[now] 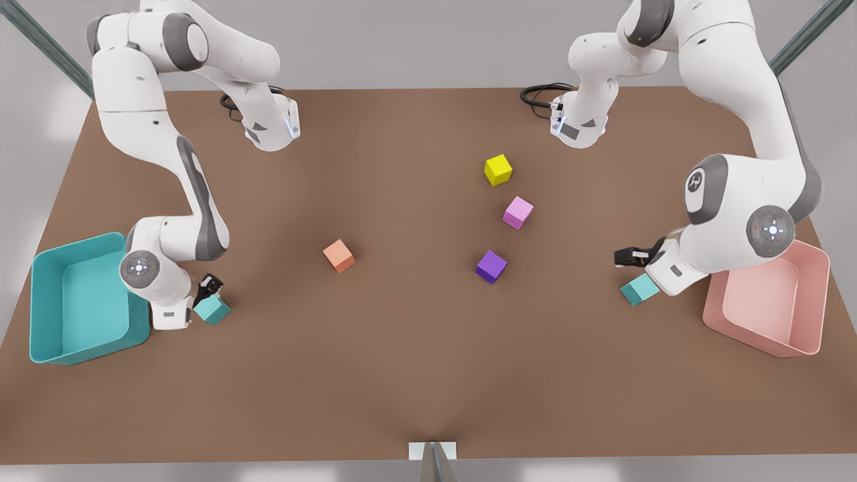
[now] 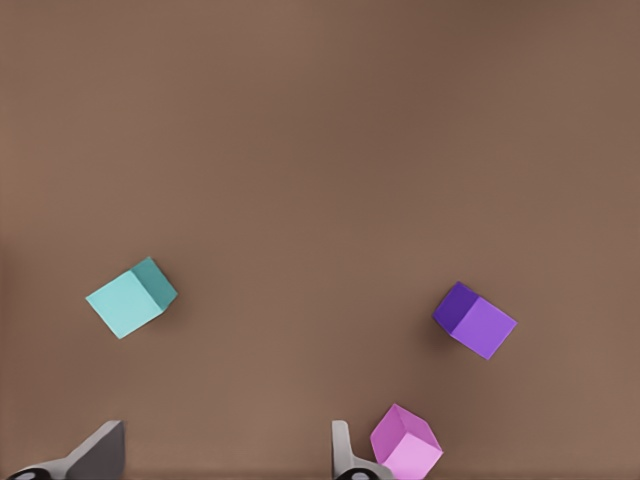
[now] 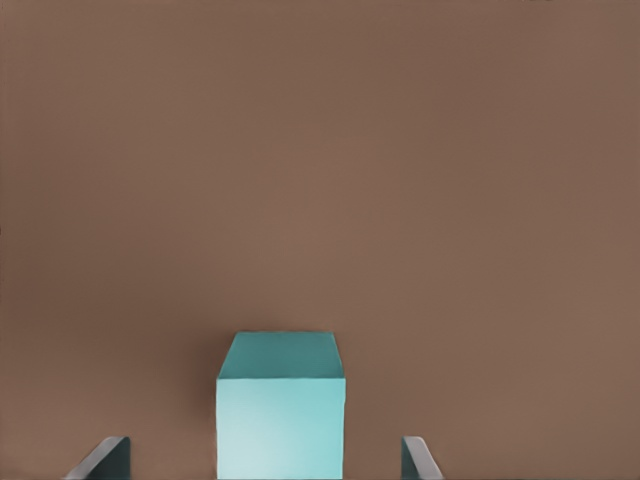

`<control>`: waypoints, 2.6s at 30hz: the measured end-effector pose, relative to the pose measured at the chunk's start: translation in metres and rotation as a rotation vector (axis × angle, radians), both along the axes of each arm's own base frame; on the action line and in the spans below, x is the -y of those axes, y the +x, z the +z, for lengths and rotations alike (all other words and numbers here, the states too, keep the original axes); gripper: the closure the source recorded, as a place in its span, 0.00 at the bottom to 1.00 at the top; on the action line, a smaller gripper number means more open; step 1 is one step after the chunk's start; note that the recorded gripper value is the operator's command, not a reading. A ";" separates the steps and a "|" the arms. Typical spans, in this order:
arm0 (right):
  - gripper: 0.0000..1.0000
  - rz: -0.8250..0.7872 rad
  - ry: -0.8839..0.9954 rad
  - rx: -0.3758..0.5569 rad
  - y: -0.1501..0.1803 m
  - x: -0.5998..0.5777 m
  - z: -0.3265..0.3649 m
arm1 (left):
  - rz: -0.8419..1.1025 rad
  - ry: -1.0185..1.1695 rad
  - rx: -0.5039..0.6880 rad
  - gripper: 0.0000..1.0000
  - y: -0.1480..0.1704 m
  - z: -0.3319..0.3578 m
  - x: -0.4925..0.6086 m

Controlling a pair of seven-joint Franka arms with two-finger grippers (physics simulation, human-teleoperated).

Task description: Stack the two blue cubes on top of each other

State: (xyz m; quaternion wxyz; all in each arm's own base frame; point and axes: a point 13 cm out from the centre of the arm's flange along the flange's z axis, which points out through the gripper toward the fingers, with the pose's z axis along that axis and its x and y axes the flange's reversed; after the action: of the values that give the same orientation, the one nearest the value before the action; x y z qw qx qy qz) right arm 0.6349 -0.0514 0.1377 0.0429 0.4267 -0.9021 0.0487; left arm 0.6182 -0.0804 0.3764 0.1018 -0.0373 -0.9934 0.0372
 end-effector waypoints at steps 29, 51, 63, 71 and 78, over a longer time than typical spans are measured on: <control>0.00 -0.193 0.043 -0.146 -0.062 0.057 -0.038 | 0.013 0.007 -0.020 0.00 0.002 -0.013 -0.003; 0.00 -0.361 0.034 -0.109 -0.035 0.032 -0.043 | 0.060 0.010 -0.035 0.00 0.003 -0.021 -0.030; 0.00 -0.401 0.024 -0.104 -0.032 0.040 -0.064 | 0.089 0.012 -0.043 0.00 0.009 -0.029 -0.028; 0.00 -0.391 0.032 -0.100 -0.029 0.022 -0.053 | 0.161 -0.002 -0.055 0.00 0.011 -0.030 -0.050; 0.00 -0.339 0.037 -0.112 -0.029 0.017 -0.052 | 0.184 0.018 -0.062 0.00 0.009 -0.031 -0.055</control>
State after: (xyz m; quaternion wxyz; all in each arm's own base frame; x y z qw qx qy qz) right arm 0.6059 -0.0687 0.0857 0.0928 0.2714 -0.9580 0.0006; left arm 0.6276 -0.0250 0.3453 0.1290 0.0561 -0.9893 0.0383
